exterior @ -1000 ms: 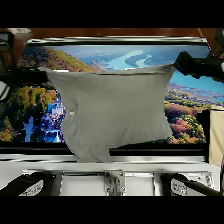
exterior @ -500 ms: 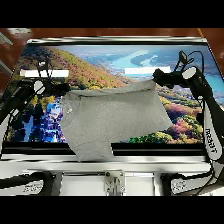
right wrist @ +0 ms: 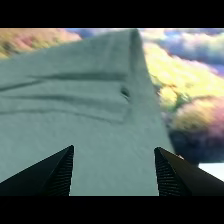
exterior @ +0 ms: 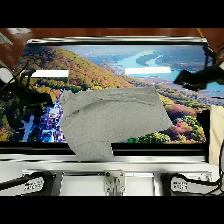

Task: Fold the shirts.

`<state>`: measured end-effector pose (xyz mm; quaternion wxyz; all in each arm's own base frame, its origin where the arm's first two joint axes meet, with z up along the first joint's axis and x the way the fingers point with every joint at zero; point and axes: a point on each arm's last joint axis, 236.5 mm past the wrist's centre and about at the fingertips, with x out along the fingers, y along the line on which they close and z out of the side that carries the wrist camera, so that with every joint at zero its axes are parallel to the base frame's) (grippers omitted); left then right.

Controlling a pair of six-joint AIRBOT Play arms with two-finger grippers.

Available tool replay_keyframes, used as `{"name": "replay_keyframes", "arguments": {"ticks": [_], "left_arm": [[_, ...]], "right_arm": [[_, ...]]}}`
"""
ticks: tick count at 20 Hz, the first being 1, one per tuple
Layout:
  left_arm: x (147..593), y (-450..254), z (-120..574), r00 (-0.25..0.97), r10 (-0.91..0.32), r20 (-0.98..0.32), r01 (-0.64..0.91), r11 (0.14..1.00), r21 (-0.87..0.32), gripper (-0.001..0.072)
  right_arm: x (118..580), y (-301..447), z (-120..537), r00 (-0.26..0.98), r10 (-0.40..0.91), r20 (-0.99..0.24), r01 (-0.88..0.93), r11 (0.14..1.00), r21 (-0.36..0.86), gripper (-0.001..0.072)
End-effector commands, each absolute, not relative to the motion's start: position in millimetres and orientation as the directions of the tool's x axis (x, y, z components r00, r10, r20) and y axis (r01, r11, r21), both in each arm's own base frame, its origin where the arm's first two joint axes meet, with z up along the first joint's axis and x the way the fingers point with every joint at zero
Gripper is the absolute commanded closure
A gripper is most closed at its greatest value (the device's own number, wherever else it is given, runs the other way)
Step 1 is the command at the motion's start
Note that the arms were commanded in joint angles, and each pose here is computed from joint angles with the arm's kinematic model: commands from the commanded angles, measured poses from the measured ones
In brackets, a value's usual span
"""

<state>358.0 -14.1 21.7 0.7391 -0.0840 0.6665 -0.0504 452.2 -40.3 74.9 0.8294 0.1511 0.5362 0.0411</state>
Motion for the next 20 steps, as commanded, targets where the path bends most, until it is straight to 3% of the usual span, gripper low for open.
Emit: {"name": "replay_keyframes", "arguments": {"ticks": [1, 5, 8, 10, 20], "left_arm": [[276, -50, 0, -0.044, -0.471, -0.881, -0.107, 0.879, -0.465, 0.0003], [199, -80, -72, -0.133, -0.565, -0.814, -0.227, 0.817, -0.53, 0.0002], [192, -98, -97, -0.083, -0.606, -0.791, -0.282, 0.776, -0.564, 0.0019], [199, -109, -97, -0.047, -0.631, -0.774, -0.249, 0.758, -0.603, 0.0124], [188, -112, -114, -0.114, -0.601, -0.791, -0.208, 0.793, -0.573, 0.0124]], "right_arm": [[361, -110, 67, 0.154, 0.114, -0.981, 0.18, 0.974, 0.141, 0.0117], [357, -94, 57, 0.197, 0.321, -0.926, 0.225, 0.905, 0.361, 0.0118], [358, -92, 43, 0.196, 0.322, -0.926, 0.232, 0.902, 0.363, 0.0117], [361, -94, 37, 0.211, 0.312, -0.926, 0.239, 0.903, 0.358, 0.0117], [363, -103, 29, 0.204, 0.286, -0.936, 0.231, 0.916, 0.329, 0.0117]]}}
